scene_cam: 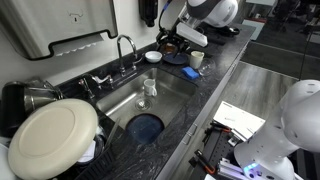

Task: Open the faucet

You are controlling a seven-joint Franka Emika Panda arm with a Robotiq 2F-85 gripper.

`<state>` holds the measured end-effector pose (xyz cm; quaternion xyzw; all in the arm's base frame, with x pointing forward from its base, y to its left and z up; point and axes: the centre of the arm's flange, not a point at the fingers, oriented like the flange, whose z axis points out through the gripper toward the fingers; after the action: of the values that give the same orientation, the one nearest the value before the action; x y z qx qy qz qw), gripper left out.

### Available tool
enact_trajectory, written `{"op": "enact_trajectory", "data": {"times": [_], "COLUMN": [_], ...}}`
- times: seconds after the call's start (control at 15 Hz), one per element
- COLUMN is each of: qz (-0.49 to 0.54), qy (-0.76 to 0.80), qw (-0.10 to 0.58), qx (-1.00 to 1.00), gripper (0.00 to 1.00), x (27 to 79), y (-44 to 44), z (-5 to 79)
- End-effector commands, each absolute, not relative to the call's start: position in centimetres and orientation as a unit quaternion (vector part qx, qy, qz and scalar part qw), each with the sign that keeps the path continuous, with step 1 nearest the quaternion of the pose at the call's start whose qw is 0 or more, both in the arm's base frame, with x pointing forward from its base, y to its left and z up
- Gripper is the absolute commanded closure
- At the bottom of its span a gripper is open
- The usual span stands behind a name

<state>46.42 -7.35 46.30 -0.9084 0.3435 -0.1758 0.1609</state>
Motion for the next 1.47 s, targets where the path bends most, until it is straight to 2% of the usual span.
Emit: {"op": "enact_trajectory", "data": {"times": [0.0,0.47,0.87,0.93,1.4], "qz": [-0.168,-0.176,-0.206,-0.2,-0.193], "qy": [0.395,0.568,0.617,0.606,0.609], "qw": [0.168,0.187,0.203,0.199,0.198], "qx": [-0.887,-0.782,-0.732,-0.743,-0.744], "gripper": [0.0,0.0,0.0,0.0,0.0], "x": [47.4,52.2,56.4,53.9,55.2], "y": [-7.9,-10.5,-11.8,-11.5,-11.6], "z": [46.3,45.3,43.4,44.1,44.3]}}
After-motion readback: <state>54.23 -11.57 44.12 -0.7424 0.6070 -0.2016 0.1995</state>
